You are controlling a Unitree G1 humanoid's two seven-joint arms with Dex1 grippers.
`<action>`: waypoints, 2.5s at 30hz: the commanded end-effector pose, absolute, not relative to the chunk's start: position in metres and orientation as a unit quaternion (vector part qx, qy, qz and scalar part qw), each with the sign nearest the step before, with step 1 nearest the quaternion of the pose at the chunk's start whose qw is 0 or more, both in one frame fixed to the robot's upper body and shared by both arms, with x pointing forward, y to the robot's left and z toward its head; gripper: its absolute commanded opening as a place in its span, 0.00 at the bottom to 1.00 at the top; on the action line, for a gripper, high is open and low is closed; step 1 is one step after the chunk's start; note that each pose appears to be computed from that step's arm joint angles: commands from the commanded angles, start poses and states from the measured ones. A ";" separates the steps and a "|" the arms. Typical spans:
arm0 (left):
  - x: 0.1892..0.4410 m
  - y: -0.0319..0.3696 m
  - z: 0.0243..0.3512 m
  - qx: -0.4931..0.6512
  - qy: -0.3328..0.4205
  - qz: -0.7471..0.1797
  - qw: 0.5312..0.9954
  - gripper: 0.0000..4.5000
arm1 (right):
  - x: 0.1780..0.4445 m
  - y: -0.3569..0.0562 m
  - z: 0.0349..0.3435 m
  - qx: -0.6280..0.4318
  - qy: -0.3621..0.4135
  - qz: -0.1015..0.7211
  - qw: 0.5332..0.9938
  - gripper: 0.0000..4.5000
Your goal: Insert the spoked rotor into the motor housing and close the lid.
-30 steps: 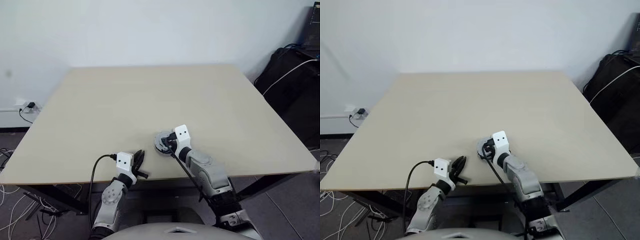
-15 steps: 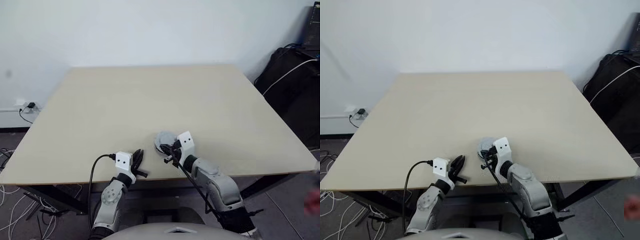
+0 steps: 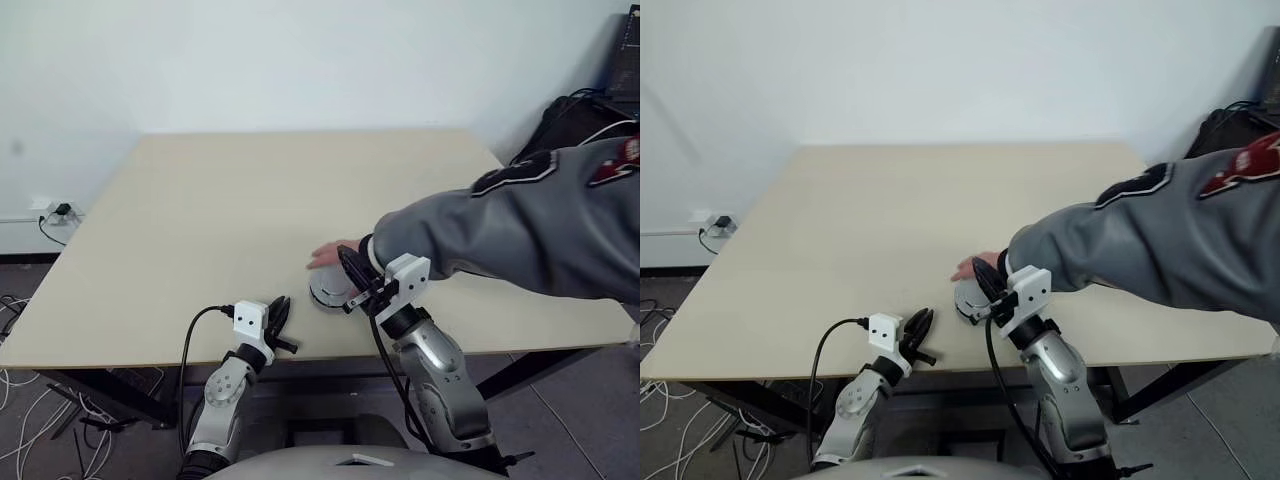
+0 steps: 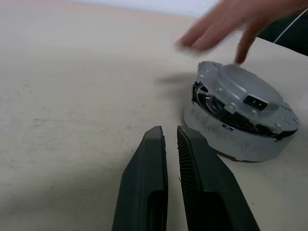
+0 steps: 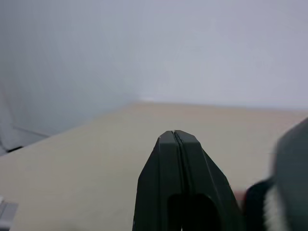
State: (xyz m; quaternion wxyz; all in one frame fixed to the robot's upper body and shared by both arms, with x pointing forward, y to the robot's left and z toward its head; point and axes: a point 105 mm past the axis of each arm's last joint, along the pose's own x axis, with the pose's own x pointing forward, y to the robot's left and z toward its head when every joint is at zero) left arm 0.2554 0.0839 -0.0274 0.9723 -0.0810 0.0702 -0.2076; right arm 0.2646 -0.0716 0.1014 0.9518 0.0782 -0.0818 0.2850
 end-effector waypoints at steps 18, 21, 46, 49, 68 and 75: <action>0.262 0.081 -0.017 -0.077 0.047 -0.217 0.972 0.11 | 0.265 -0.070 0.114 0.084 -0.106 0.296 0.945 0.00; 0.262 0.081 -0.017 -0.077 0.047 -0.218 0.972 0.11 | 0.265 -0.070 0.113 0.083 -0.104 0.297 0.946 0.00; 0.260 0.081 -0.018 -0.079 0.050 -0.214 0.972 0.11 | 0.301 -0.127 0.039 -0.020 0.113 0.056 0.992 0.00; 0.260 0.082 -0.018 -0.080 0.050 -0.212 0.973 0.11 | 0.301 -0.124 0.038 -0.023 0.118 0.062 0.991 0.00; 0.260 0.088 -0.018 -0.080 0.050 -0.195 0.976 0.11 | 0.313 -0.076 0.035 -0.022 0.105 0.158 0.982 0.00; 0.261 0.090 -0.017 -0.078 0.048 -0.193 0.977 0.11 | 0.313 -0.060 0.017 -0.028 0.133 0.183 0.974 0.00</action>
